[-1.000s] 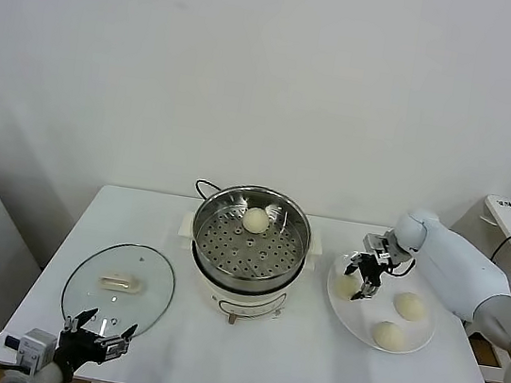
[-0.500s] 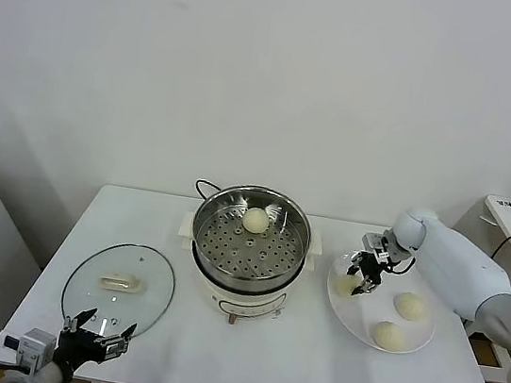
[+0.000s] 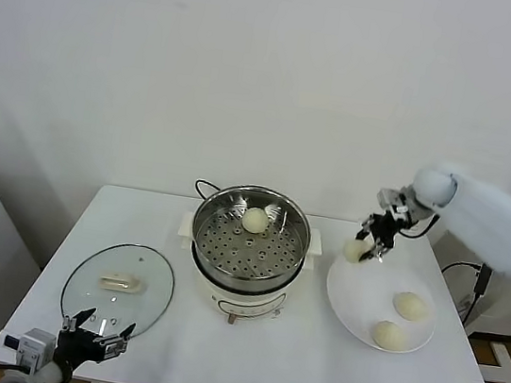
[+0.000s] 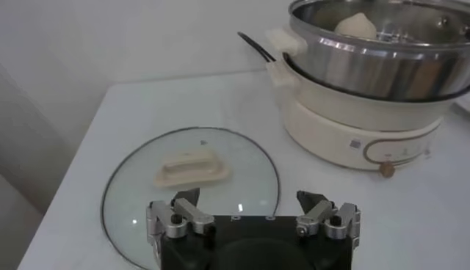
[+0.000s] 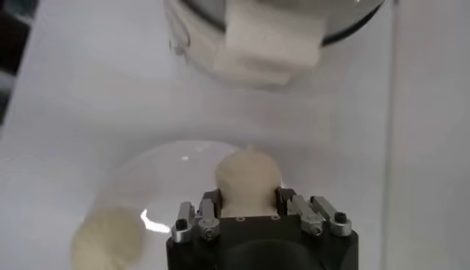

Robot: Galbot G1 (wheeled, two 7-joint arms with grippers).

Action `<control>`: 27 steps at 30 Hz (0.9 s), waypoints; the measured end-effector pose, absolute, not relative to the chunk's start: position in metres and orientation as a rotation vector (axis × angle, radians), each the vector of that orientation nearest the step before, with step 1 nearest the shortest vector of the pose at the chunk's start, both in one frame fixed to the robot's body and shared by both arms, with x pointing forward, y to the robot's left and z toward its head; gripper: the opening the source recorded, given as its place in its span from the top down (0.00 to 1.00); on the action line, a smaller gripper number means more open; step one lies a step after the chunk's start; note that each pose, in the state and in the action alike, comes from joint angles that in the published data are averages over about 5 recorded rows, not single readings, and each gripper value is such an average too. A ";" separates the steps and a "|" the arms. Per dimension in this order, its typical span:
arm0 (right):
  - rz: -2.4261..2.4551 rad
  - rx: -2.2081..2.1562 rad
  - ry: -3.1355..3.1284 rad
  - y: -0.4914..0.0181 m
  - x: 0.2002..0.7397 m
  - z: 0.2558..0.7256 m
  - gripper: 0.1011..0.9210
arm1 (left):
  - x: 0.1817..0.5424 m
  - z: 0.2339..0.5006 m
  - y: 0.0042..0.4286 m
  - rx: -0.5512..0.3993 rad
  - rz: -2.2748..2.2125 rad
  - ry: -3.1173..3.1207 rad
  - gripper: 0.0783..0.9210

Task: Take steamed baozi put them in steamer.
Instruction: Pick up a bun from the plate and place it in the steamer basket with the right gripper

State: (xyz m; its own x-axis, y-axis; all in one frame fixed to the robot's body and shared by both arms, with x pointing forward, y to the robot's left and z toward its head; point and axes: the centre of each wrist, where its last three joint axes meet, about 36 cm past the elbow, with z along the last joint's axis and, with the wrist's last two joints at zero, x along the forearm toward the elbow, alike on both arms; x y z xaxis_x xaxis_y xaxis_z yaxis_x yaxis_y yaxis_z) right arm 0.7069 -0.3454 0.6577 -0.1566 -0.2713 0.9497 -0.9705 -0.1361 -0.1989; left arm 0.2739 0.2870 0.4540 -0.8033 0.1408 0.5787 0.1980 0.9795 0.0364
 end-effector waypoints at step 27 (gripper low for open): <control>1.148 1.499 -1.654 -0.163 0.701 0.704 0.55 | 0.272 0.454 0.286 -0.234 -0.115 -2.523 0.12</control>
